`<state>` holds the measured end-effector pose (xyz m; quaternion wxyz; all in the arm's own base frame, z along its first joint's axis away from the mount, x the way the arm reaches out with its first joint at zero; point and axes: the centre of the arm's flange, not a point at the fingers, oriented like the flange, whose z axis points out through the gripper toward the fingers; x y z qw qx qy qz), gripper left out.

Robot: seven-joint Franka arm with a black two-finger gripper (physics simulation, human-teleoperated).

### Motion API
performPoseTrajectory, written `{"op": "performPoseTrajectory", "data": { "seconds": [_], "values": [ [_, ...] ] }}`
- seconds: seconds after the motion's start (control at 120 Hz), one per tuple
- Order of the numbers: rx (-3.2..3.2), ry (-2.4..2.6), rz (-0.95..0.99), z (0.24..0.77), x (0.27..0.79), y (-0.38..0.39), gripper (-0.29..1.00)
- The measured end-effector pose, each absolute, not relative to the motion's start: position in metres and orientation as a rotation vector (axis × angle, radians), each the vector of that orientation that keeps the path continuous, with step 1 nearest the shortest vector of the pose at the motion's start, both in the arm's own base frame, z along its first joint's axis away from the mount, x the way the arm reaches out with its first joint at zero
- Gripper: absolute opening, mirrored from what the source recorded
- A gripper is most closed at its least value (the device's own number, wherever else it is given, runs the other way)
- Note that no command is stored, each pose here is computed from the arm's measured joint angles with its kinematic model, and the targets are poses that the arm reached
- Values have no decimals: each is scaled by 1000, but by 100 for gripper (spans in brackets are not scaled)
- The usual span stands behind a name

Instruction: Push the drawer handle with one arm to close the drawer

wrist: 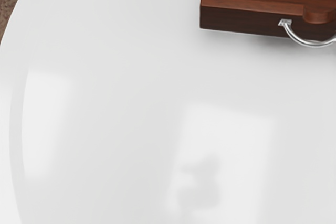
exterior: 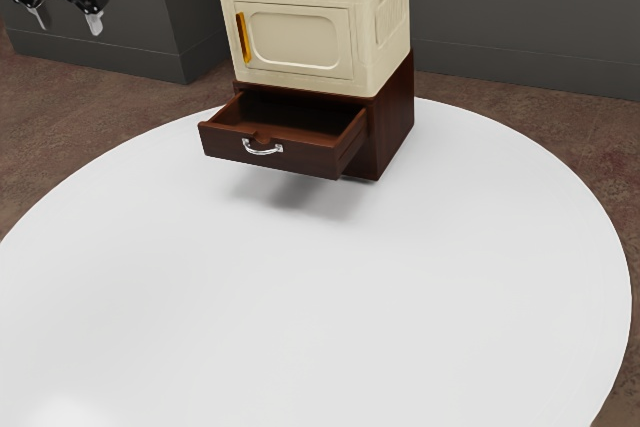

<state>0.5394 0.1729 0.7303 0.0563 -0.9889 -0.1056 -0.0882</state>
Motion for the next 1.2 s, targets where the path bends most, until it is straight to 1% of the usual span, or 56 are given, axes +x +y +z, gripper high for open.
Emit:
{"op": "performPoseTrajectory", "data": {
  "seconds": [0.117,0.133,0.183,0.225,0.283,0.367,0.475,0.508,0.533,0.592,0.642,0.733,0.775,0.833,0.875,0.933,0.992,1.117,1.2],
  "values": [
    [-3001,-311,-271,732,539,172,68],
    [-3004,-307,-295,740,535,171,68],
    [-2982,-276,-483,804,500,162,68],
    [-2963,-265,-570,834,479,159,68],
    [-2949,-265,-615,852,463,160,68],
    [-2960,-252,-593,851,459,155,68],
    [-3072,-146,-398,806,463,126,68],
    [-3124,-87,-315,781,457,114,68],
    [-3155,-64,-261,760,444,109,68],
    [-3153,-92,-209,727,374,94,68],
    [-3148,-138,-136,685,340,86,68],
    [-3163,-222,13,601,305,83,68],
    [-3179,-229,90,558,298,74,68],
    [-3196,-247,176,511,293,66,68],
    [-3203,-263,220,487,297,64,68],
    [-3202,-283,253,461,316,64,68],
    [-3191,-303,256,443,348,70,68],
    [-3166,-326,132,432,425,84,68],
    [-3154,-332,33,435,463,86,68]
  ]
}}
